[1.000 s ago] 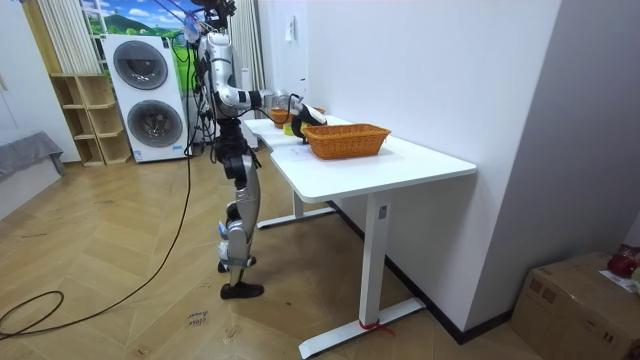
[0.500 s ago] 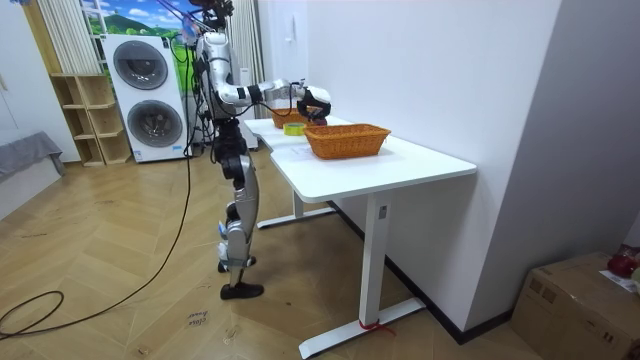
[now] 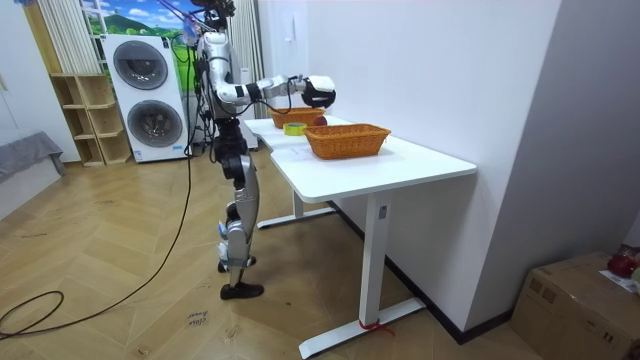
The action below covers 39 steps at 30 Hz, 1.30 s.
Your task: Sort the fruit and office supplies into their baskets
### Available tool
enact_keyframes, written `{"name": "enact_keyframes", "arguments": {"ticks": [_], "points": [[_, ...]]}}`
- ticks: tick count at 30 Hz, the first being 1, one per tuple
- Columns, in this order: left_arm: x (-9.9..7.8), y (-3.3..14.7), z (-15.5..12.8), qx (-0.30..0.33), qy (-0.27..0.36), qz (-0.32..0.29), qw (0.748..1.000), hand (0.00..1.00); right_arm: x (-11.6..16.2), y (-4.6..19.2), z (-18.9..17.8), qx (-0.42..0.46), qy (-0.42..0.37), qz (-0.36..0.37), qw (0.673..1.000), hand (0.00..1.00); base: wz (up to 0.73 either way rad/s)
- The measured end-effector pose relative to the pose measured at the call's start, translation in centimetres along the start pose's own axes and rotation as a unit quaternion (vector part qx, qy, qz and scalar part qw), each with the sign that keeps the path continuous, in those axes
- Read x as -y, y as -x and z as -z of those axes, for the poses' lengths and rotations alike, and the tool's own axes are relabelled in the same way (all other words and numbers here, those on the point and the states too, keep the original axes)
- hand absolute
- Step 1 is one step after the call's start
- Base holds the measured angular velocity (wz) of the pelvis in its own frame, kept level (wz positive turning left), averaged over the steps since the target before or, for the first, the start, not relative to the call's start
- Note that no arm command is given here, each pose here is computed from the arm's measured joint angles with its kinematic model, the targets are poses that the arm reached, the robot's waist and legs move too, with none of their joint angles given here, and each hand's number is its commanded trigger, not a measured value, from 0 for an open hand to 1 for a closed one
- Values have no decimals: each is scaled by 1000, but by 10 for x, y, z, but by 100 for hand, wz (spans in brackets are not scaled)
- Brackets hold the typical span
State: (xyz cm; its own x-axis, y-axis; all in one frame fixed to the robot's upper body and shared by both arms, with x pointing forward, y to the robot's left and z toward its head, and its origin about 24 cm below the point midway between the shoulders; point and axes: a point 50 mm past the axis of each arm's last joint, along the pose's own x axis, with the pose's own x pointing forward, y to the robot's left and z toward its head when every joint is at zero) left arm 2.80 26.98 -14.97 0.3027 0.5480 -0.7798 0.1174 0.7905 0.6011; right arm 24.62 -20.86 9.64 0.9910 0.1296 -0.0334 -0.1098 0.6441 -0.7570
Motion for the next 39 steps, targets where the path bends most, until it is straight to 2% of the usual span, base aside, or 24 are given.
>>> {"name": "enact_keyframes", "arguments": {"ticks": [13, 23, 28, 39], "points": [[-4, 1, 12, -33, 40, -13, 999, 0, 44, 11, 8, -6, 20, 158, 987, 100, 0], [-4, 1, 15, -36, 41, -10, 998, 0, 49, 12, 15, -7, 11, 185, 983, 100, 0], [-7, 1, 17, -42, 51, -16, 998, 0, 41, 19, 35, -46, -19, 182, 982, 100, 0], [-8, 1, 20, -52, 52, -17, 997, 0, 32, 26, 52, -84, -32, 174, 981, 100, -2]]}}
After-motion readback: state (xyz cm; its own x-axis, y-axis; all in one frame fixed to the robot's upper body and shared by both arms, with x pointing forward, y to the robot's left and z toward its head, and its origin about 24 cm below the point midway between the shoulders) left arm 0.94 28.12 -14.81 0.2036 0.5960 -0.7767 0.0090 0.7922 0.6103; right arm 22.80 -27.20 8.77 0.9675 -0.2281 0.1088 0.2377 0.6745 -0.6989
